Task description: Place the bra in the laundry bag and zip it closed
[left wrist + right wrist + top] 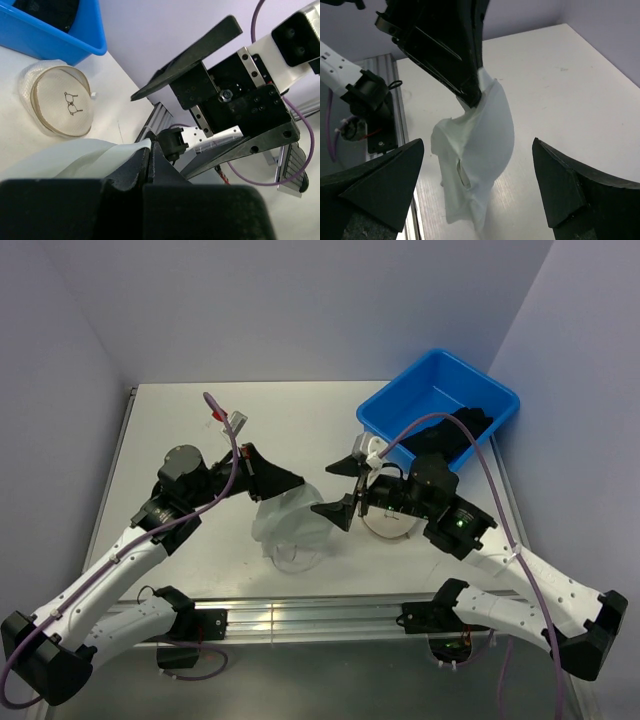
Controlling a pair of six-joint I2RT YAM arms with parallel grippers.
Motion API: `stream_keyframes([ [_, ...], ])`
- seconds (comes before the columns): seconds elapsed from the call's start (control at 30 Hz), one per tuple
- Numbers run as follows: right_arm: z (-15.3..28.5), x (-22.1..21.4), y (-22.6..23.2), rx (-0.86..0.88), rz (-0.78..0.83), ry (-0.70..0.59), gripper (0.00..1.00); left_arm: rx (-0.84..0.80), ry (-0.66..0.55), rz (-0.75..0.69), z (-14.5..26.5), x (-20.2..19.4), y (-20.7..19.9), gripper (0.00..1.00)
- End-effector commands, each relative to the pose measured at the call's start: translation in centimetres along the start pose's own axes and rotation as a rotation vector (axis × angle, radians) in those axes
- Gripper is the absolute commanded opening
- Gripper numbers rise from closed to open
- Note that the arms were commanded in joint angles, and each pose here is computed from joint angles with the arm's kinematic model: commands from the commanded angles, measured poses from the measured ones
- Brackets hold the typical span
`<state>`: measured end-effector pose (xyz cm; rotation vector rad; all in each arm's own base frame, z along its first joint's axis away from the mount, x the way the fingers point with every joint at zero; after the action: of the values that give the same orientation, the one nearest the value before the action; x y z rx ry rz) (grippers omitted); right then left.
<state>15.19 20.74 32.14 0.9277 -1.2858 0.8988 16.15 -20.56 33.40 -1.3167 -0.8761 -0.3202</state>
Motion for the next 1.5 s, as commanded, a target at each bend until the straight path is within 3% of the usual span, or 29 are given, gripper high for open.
stream_keyframes([
  [0.0, -1.1, -0.3, 0.6, 0.121, 0.015, 0.069, 0.96, -0.097, -0.008, -0.072, 0.5, 1.3, -2.4, 0.0],
  [0.47, -1.8, -1.9, 1.0, 0.251, 0.08, 0.101, 0.96, -0.302, 0.171, 0.003, 0.8, 1.0, -4.8, 0.0],
  [0.7, -1.9, -1.8, 1.5, 0.305, 0.082, 0.058, 0.81, -0.354, 0.212, 0.042, 1.1, 0.8, -5.4, 0.0],
  [0.8, -1.7, -1.6, 1.7, 0.31, 0.081, 0.032, 0.51, -0.352, 0.208, 0.041, 1.1, 0.8, -5.4, 0.01],
  [0.83, -1.5, -1.7, 1.7, 0.308, 0.077, 0.025, 0.32, -0.339, 0.206, 0.036, 1.1, 0.8, -5.2, 0.03],
  [0.9, -1.2, -1.7, 1.9, 0.308, 0.052, -0.001, 0.18, -0.27, 0.186, 0.024, 0.9, 0.8, -4.5, 0.1],
  [0.93, -1.0, -1.8, 1.8, 0.296, 0.035, -0.005, 0.11, -0.238, 0.175, 0.023, 0.7, 0.8, -4.2, 0.21],
  [1.0, -0.5, -1.9, 1.6, 0.244, -0.022, -0.022, 0.05, -0.124, 0.132, -0.001, 0.4, 1.1, -3.1, 0.37],
  [1.03, -0.3, -2.0, 1.4, 0.22, -0.042, -0.024, 0.0, -0.061, 0.12, -0.012, 0.4, 1.1, -2.5, 0.57],
  [1.1, 0.2, -2.3, 0.5, 0.075, -0.119, -0.032, 0.0, 0.122, 0.039, -0.06, 0.6, 1.7, -0.9, 0.75],
  [1.2, 1.7, -2.2, -1.5, -0.202, -0.226, -0.076, 0.0, 0.268, -0.073, -0.096, 1.5, 2.1, 0.4, 0.87],
  [1.27, 2.9, -2.1, -1.7, -0.295, -0.305, -0.113, 0.0, 0.334, -0.106, -0.121, 2.1, 1.9, 1.1, 0.88],
  [1.47, 8.7, -1.5, -4.0, -0.815, -0.457, -0.285, 0.0, 0.448, -0.079, -0.062, 1.4, -1.5, 6.1, 0.68],
])
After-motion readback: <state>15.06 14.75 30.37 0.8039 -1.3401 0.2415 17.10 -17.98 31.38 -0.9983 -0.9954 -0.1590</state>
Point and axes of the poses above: each gripper's point midway between its finger pads, its own z axis back along the fingers, its own y axis along the line the jaws close on, x = y × z, the point moved 8 cm from there along z, back along the fingers, and after that the axes turned 3 degrees about -z, right-handed, at the moved point
